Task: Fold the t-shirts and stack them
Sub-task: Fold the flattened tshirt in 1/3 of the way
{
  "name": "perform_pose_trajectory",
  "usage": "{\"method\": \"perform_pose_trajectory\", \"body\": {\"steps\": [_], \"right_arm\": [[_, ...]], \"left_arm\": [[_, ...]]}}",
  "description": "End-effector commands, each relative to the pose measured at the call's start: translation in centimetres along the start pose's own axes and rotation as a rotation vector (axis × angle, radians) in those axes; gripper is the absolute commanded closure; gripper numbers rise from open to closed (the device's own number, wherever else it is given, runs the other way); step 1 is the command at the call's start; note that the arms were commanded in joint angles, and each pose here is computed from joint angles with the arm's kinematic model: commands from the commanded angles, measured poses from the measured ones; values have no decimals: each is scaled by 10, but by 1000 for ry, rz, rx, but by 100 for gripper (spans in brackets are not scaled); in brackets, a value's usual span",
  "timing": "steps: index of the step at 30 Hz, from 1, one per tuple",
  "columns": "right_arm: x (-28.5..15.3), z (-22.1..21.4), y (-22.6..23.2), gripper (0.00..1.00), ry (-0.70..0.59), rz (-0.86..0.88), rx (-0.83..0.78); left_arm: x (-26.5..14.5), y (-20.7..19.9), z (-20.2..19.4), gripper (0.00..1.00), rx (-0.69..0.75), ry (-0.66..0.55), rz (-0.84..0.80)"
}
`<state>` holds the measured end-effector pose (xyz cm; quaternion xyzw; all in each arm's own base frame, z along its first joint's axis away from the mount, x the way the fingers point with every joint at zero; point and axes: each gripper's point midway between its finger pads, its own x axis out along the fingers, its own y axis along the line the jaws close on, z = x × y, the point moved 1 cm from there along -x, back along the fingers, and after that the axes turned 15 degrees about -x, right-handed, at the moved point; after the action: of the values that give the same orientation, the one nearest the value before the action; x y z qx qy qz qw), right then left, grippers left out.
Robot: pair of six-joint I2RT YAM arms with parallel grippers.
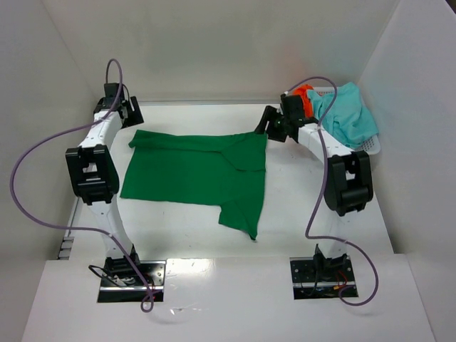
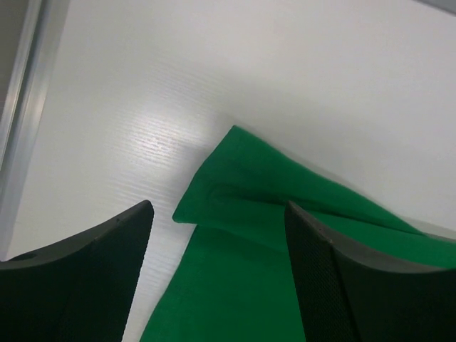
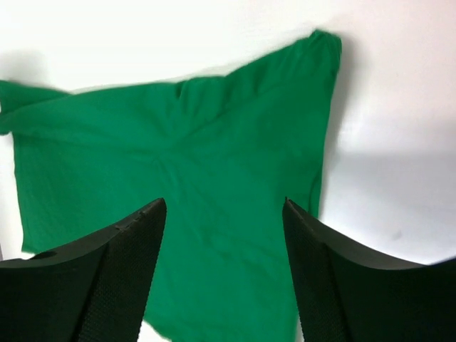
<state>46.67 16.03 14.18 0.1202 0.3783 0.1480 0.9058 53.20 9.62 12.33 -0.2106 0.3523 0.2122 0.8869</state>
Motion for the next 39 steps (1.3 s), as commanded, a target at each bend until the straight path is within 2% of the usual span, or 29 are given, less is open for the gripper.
{"method": "perform_pose_trajectory", "body": {"steps": [1, 5, 7, 9, 10, 12, 14, 17, 19, 22, 23, 25, 29, 31, 39], "right_arm": [[27, 7, -1, 29, 6, 11, -5], [50, 10, -4, 36, 17, 18, -3], [59, 7, -6, 38, 29, 15, -1], [71, 0, -11, 44, 52, 8, 5], [74, 0, -12, 47, 54, 8, 5], [84, -10, -16, 53, 82, 0, 11], [89, -7, -17, 53, 82, 0, 11], [96, -15, -21, 47, 114, -8, -1], [99, -16, -22, 47, 116, -8, -1], [99, -17, -24, 54, 122, -21, 0], [98, -18, -22, 56, 125, -9, 1], [98, -18, -20, 62, 128, 3, 2], [100, -32, -27, 67, 156, -14, -4], [98, -38, -28, 69, 169, -18, -1], [99, -56, -40, 76, 203, -43, 13]], "left_arm": [[-29, -28, 27, 18, -8, -70, -96], [-14, -38, 2, 19, 1, -3, -118], [-3, -40, -11, 25, -7, 40, -130], [6, -47, -23, 31, -9, 72, -159], [11, -49, -25, 41, -18, 76, -167], [21, -47, -37, 53, -28, 109, -160], [28, -46, -41, 63, -27, 119, -154], [42, -42, -51, 64, -25, 144, -130], [47, -38, -56, 64, -24, 151, -112], [58, -36, -59, 73, -31, 155, -96], [63, -31, -67, 78, -29, 174, -74], [68, -32, -68, 82, -39, 176, -73], [80, -22, -70, 96, -43, 160, -13], [79, -21, -64, 99, -43, 140, 1], [90, -25, -50, 99, -77, 100, -10]]}}
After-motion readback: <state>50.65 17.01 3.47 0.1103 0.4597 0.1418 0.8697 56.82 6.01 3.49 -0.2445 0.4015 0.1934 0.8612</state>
